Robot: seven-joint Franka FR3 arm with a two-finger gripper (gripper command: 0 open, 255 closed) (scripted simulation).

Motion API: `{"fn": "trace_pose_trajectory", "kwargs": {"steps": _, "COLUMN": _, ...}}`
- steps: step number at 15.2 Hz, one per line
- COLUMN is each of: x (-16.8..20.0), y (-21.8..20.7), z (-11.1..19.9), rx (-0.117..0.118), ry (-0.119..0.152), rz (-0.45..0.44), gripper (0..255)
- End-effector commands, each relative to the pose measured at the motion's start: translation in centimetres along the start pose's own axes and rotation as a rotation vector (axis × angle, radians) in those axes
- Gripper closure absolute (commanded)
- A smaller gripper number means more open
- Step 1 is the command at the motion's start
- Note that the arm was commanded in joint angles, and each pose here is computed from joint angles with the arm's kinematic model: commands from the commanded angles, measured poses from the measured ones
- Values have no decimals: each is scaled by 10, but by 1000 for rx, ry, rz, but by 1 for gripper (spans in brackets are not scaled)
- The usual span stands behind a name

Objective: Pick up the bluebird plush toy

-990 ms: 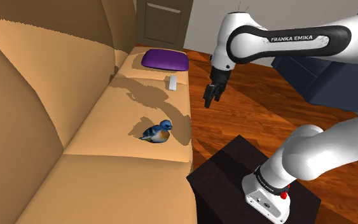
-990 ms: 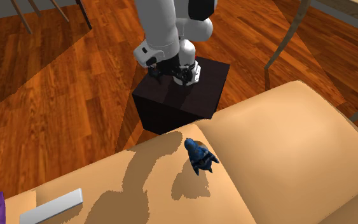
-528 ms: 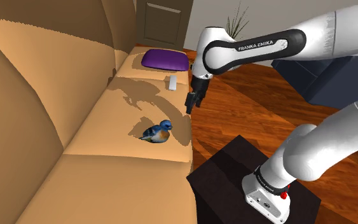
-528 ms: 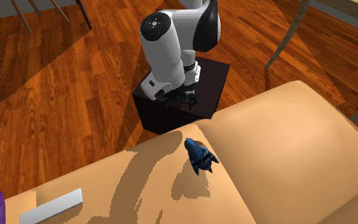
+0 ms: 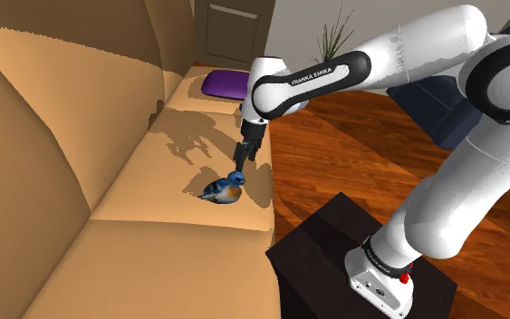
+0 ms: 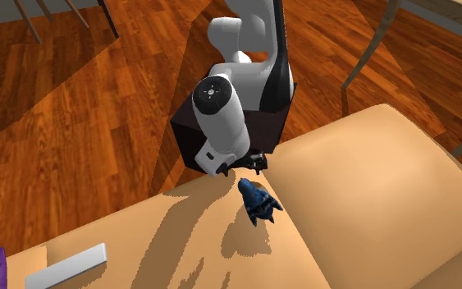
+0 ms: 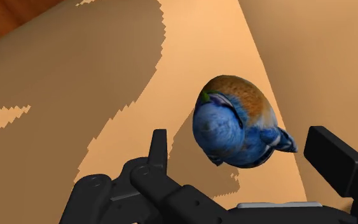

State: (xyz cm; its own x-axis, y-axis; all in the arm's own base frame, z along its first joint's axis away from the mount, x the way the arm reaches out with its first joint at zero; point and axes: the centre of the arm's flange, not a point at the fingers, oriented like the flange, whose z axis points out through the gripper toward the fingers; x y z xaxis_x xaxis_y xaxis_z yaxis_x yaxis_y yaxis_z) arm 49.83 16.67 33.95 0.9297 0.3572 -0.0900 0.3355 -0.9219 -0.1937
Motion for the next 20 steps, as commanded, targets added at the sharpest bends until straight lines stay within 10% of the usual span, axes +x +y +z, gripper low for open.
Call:
{"fn": "trace_pose_trajectory", "kwargs": {"steps": 1, "x": 14, "y": -7, "z": 14, "rx": 11, "ry": 3, "rz": -23, "gripper": 0}}
{"fn": "trace_pose_trajectory", "kwargs": {"steps": 10, "x": 17, "y": 1, "z": 53, "rx": 11, "ry": 3, "rz": -23, "gripper": 0}}
{"fn": "trace_pose_trajectory", "kwargs": {"steps": 11, "x": 17, "y": 1, "z": 53, "rx": 11, "ry": 3, "rz": -23, "gripper": 255}}
{"fn": "trace_pose_trajectory", "kwargs": {"steps": 20, "x": 17, "y": 1, "z": 53, "rx": 11, "ry": 3, "rz": -23, "gripper": 255}}
